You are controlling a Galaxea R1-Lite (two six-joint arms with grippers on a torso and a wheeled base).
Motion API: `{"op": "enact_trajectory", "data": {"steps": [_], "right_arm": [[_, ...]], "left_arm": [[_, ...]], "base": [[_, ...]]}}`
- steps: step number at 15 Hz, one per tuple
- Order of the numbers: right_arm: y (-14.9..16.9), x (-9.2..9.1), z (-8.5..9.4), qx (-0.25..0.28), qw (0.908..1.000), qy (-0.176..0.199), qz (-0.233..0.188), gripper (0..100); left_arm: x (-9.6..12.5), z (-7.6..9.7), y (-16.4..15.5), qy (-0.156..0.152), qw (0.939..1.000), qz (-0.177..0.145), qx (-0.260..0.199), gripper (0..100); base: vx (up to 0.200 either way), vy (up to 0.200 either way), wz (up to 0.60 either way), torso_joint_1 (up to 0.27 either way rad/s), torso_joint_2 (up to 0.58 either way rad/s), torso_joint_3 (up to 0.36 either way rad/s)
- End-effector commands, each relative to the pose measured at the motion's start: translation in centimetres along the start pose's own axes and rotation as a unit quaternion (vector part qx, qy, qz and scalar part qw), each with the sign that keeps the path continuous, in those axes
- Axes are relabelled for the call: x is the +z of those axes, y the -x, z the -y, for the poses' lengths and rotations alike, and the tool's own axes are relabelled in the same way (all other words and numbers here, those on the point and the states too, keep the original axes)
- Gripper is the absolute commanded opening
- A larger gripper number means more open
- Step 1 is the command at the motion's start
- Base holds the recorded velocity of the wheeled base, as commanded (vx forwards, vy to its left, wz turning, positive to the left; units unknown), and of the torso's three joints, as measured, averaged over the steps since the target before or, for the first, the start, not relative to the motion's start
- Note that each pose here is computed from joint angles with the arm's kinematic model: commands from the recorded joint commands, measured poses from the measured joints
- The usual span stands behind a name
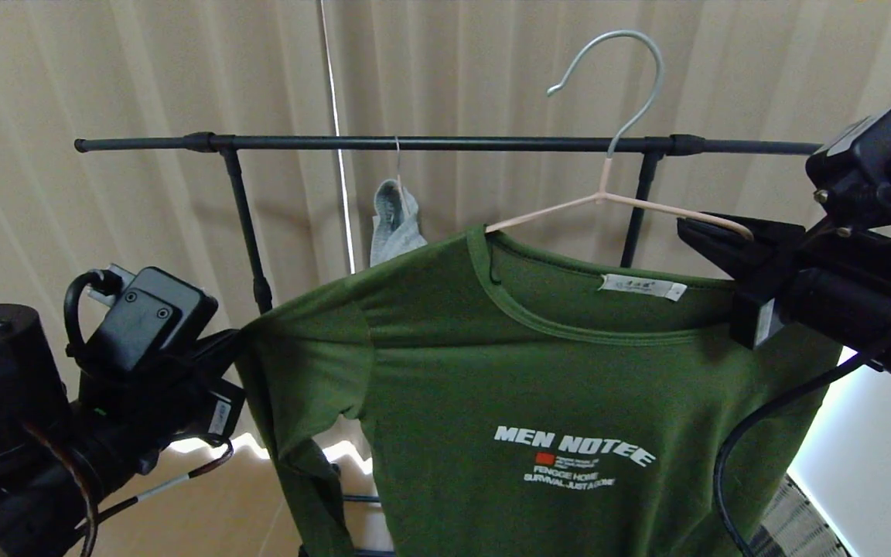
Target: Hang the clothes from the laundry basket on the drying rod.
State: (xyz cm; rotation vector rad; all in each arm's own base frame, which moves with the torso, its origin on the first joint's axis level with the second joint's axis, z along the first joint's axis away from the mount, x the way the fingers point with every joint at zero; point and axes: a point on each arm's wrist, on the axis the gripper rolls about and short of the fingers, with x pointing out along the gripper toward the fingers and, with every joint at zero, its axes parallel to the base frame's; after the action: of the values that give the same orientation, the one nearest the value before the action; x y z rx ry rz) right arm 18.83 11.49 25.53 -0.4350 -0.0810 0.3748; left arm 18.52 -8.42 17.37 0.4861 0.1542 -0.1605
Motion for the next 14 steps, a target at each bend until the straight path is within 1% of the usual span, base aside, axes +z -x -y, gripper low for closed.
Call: {"op": "enact_trajectory", "data": {"steps": [1, 6, 7, 9, 10, 12, 13, 14], "right_arm": [[-0.1, -0.2, 0.1, -0.002, 1.0000, 0.001, -0.003, 0], [-0.1, -0.1, 0.1, -0.003, 1.0000, 0.001, -0.004, 0], [-0.1, -0.1, 0.1, -0.004, 1.0000, 0.002, -0.004, 0], [-0.1, -0.3, 0.1, -0.004, 0.9999, 0.003, -0.011, 0], [-0.2, -0.7, 0.6, -0.019, 0.9995, 0.004, -0.023, 0], [-0.4, -2.2, 2.5, -0.063, 0.9951, 0.008, -0.076, 0], [-0.3, -2.7, 3.4, -0.080, 0.9919, 0.009, -0.098, 0], [0.0, -3.7, 4.2, -0.095, 0.9868, 0.009, -0.131, 0]], "left_arm": [[-0.3, -0.3, -0.1, 0.001, 0.9999, -0.007, 0.008, 0], [-0.3, -0.2, 0.0, -0.004, 1.0000, -0.005, 0.005, 0], [-0.2, -0.2, 0.0, -0.004, 1.0000, -0.004, 0.005, 100], [0.1, -0.3, 0.4, 0.001, 1.0000, 0.006, 0.002, 100], [0.3, -0.2, 0.9, 0.005, 0.9997, 0.020, -0.011, 100], [0.4, -0.7, 2.5, 0.030, 0.9977, 0.052, -0.033, 100], [0.2, -0.8, 3.1, 0.042, 0.9966, 0.059, -0.039, 100], [0.0, -1.1, 3.8, 0.061, 0.9952, 0.066, -0.040, 100]], "base": [[0.000, 0.000, 0.00, 0.000, 0.00, 0.000], [0.000, 0.000, 0.00, 0.000, 0.00, 0.000], [0.000, 0.000, 0.00, 0.000, 0.00, 0.000], [0.000, 0.000, 0.00, 0.000, 0.00, 0.000], [0.000, 0.000, 0.00, 0.000, 0.00, 0.000], [0.000, 0.000, 0.00, 0.000, 0.00, 0.000], [0.000, 0.000, 0.00, 0.000, 0.00, 0.000], [0.000, 0.000, 0.00, 0.000, 0.00, 0.000]]}}
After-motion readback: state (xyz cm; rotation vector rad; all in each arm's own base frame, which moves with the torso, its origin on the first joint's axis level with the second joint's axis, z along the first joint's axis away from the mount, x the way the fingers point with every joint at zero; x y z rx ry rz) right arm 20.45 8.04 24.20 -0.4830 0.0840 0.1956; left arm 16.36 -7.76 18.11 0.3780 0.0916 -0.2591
